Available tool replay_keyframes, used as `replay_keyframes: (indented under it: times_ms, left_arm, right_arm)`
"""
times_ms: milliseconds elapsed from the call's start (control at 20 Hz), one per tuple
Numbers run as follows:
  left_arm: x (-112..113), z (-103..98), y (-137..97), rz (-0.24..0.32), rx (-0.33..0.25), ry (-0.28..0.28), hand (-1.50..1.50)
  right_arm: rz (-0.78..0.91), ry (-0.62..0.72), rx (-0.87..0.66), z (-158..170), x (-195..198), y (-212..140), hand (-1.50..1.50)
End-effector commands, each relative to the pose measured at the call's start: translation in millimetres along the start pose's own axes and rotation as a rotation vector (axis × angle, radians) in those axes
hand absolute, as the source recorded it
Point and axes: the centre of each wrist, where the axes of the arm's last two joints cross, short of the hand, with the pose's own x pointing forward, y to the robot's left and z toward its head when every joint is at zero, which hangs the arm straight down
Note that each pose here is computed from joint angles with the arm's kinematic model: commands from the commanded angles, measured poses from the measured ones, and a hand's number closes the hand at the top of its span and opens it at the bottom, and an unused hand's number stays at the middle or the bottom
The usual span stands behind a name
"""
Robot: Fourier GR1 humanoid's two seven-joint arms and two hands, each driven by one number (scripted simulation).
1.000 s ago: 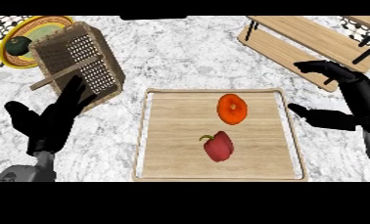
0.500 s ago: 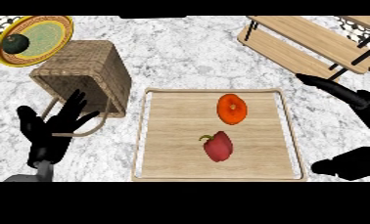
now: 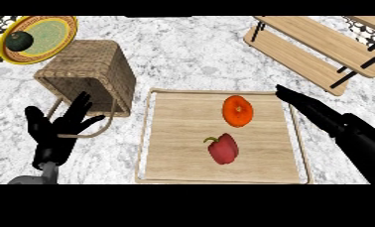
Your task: Pick the bell pepper from the tray and place it in the tiered shelf
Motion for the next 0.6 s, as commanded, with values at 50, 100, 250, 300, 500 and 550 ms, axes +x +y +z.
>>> replay_keyframes:
  times_ms: [50, 100, 250, 300, 500, 550]
  left_arm:
    - [-3, -12, -6, -0.022, 0.002, 0.047, 0.0]
    - [9, -14, -10, -0.009, -0.007, 0.046, 0.0]
    - [4, -3, -8, -0.007, -0.017, 0.056, 0.0]
    - [-12, -10, -25, -0.003, 0.002, 0.051, 0.0]
    - [-12, -1, -7, -0.005, 0.004, 0.034, 0.0]
    - [5, -9, -23, 0.013, 0.003, 0.044, 0.0]
  right_arm:
    - [0.083, 0.095, -0.074, -7, 42, 19, -1.5]
    - [0.128, 0.118, -0.071, -13, 45, 21, -1.5]
    - [0.122, 0.194, -0.05, -26, 46, 36, -1.5]
    - [0.138, 0.207, -0.034, -35, 43, 49, -1.5]
    - [0.212, 0.254, 0.019, -55, 54, 71, -1.5]
    - [0.198, 0.236, 0.028, -25, 76, 80, -1.5]
